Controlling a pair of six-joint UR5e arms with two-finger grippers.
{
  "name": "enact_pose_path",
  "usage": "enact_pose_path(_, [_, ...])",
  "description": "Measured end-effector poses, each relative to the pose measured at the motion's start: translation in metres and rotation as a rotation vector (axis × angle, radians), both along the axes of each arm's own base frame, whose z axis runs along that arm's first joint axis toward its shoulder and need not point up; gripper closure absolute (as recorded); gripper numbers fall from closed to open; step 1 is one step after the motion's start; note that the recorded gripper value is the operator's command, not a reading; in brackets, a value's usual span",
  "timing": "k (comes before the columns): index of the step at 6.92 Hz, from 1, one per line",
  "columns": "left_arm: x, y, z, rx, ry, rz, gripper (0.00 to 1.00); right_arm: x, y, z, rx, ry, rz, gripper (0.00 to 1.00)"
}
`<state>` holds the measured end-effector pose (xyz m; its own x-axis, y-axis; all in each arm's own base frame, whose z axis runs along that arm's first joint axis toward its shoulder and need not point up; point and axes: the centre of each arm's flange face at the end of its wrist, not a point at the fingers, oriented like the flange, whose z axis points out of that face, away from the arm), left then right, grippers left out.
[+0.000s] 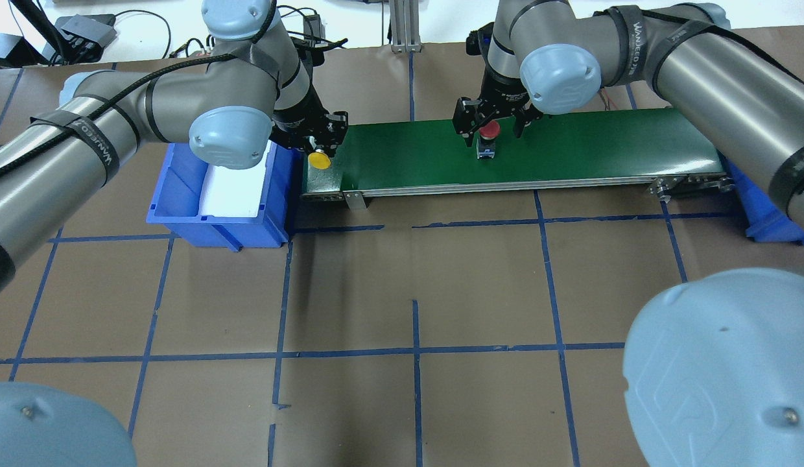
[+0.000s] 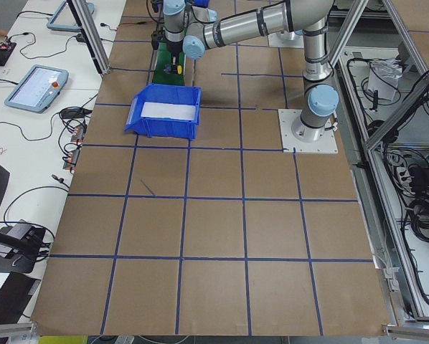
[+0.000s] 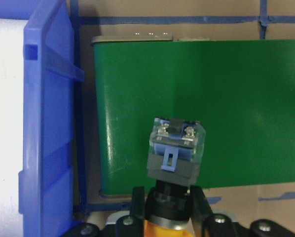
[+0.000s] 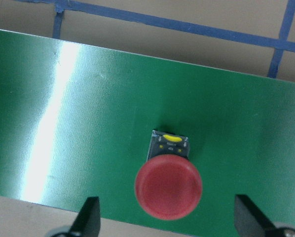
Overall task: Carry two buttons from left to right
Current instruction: 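Carry the yellow button onto the conveyor while the right gripper grasps the red button, then release the yellow button while the right gripper drops the red button in the far bin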
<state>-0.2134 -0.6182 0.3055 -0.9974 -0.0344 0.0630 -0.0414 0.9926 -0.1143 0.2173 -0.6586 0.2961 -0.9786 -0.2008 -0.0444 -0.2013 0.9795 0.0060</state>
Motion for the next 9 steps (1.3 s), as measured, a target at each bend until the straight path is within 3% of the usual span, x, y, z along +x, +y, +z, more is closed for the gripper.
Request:
enact_pose_path(1, [0.000,-0.008,-0.013,0.003,-0.003,0.030,0.67,-0.001,-0.002,-0.002,-0.003,0.007,0.000,0.64])
enact_pose_path(2, [-0.001,-0.016,-0.023,0.008,-0.005,0.059,0.67,-0.003,-0.005,0.000,-0.011,0.012,-0.002,0.80])
enact_pose_path(3, [-0.002,-0.023,-0.026,0.006,-0.004,0.080,0.67,-0.007,-0.009,0.006,-0.025,0.017,-0.007,0.90])
enact_pose_path(4, [-0.003,-0.028,-0.029,0.006,-0.003,0.089,0.67,-0.016,-0.015,0.013,-0.040,0.021,-0.018,0.92])
enact_pose_path(5, [-0.003,-0.030,-0.031,0.009,-0.002,0.092,0.54,-0.035,-0.022,0.023,-0.059,0.024,-0.039,0.92])
enact_pose_path(6, [-0.004,-0.029,-0.035,0.016,-0.002,0.093,0.10,-0.065,-0.027,0.039,-0.081,0.026,-0.067,0.92])
enact_pose_path(9, [-0.006,-0.024,-0.036,0.034,0.008,0.137,0.00,-0.201,0.006,0.132,-0.088,0.058,-0.097,0.89])
